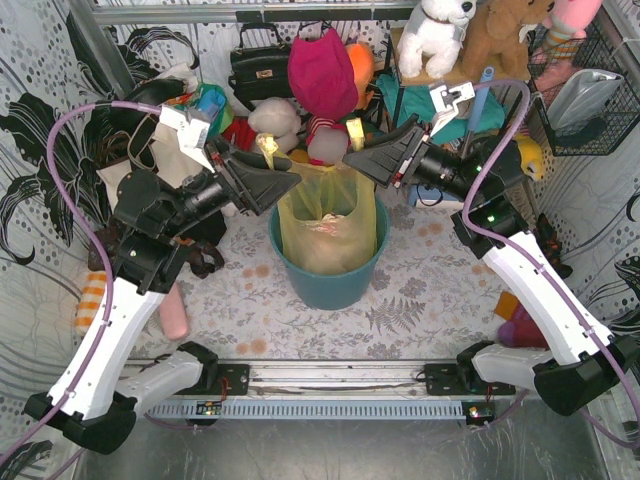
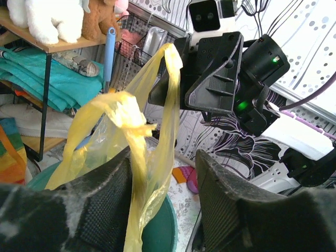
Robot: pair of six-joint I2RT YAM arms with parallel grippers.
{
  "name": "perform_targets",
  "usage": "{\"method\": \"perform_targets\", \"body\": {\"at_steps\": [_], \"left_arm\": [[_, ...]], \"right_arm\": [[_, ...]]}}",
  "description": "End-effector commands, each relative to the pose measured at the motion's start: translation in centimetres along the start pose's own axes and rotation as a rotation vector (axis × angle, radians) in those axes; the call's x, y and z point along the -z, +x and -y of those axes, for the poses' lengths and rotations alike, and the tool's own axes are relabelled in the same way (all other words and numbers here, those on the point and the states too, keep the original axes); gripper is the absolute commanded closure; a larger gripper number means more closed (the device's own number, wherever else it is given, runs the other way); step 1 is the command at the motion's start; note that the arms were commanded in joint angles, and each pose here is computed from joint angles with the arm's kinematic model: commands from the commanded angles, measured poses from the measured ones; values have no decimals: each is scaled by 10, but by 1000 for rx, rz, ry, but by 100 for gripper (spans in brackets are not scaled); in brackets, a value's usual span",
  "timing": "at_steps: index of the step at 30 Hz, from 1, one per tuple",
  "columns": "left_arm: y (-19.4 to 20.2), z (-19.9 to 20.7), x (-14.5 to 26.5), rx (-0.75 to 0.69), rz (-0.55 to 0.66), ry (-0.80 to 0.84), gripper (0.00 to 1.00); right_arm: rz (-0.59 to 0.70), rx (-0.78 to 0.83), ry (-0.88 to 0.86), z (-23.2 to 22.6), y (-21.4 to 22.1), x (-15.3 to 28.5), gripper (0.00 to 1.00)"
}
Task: Tie the trash bag
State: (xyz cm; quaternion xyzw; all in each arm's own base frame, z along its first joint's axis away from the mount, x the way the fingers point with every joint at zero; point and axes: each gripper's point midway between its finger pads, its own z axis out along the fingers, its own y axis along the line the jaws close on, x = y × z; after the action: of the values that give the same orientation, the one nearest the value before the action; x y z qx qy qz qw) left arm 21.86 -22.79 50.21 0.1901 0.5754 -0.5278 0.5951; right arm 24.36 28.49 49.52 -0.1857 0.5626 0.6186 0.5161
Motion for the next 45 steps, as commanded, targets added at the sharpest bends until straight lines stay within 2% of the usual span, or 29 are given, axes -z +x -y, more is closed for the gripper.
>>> {"method": "perform_targets", "body": {"at_steps": [1, 7, 14, 27, 28, 30, 33, 35, 38, 45], "left_arm": [[4, 1, 6, -42, -1, 7, 46], [7, -3, 11, -46, 12, -22, 50], [-12, -2, 11, -77, 74, -44, 52], [-28, 3, 6, -106, 102, -40, 57], [-28, 3, 6, -108, 102, -39, 59], [-28, 3, 4, -109, 97, -33, 72], [-28, 4, 2, -103, 86, -26, 90], [-30, 4, 2, -104, 89, -26, 95], [-40, 9, 2, -117, 112, -22, 100], [-81, 19, -1, -147, 217, -45, 100]], "right_arm": [[2, 46, -21, -6, -3, 1, 53], [0, 56, -12, -6, -3, 2, 54], [15, 89, 14, -8, -11, 5, 54], [65, 144, -2, -18, -34, -2, 58], [65, 144, -2, -18, -35, -3, 59], [65, 144, 1, -17, -35, -3, 67], [68, 142, 9, -16, -34, -2, 88], [75, 143, 17, -16, -35, -1, 100], [98, 158, 20, -19, -42, 0, 100], [179, 191, 42, -33, -80, -6, 100]]}}
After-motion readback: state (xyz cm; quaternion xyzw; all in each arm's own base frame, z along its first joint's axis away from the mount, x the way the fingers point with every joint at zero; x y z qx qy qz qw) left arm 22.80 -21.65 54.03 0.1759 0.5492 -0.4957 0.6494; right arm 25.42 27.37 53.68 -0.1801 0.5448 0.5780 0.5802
